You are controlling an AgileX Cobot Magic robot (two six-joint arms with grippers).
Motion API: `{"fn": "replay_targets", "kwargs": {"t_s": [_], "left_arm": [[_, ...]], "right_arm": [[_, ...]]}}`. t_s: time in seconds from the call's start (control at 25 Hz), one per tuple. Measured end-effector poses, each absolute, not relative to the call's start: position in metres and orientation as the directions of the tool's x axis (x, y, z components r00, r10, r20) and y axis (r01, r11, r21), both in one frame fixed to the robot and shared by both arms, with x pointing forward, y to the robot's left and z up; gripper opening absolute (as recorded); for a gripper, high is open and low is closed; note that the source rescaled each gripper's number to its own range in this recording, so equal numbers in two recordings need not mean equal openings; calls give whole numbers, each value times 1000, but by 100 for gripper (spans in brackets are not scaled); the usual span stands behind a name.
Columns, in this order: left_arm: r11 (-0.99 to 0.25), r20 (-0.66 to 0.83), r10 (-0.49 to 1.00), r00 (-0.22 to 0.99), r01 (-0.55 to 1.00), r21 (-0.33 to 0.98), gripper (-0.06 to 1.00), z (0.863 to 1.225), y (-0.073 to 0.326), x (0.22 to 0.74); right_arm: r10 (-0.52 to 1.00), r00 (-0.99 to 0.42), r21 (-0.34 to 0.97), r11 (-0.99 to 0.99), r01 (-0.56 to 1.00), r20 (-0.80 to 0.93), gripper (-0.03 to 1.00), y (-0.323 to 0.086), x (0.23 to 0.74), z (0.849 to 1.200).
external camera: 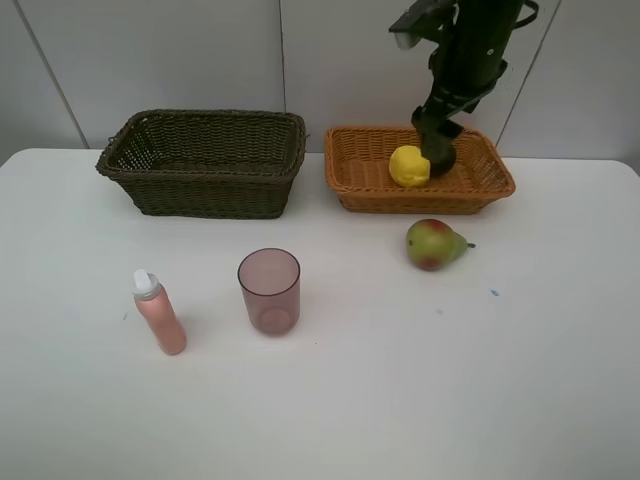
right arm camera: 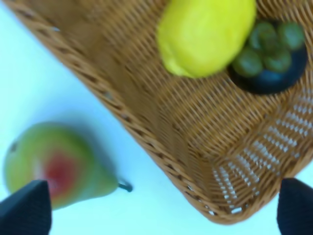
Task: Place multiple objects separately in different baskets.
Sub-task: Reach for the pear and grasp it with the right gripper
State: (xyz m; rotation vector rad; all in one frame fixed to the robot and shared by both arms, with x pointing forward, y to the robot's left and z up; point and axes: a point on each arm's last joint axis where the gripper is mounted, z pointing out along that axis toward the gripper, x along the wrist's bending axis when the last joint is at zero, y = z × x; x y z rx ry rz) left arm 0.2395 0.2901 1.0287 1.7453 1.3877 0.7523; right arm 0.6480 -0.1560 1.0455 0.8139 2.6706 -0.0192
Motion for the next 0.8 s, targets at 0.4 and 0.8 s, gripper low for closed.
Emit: {"fn": "replay_targets", "kwargs": {"t_s": [0.4,0.8], "left_arm": [[-112,-14,972,233,519,847,100,1029,290,240],[-112,-14,972,233,519,847,100,1029,290,240]], "right_arm": [[169,-959,-25,983,180,-227,96,-146,604,1030],[-5,-982,-38,999,2,-190,96,-148,590,990]]}}
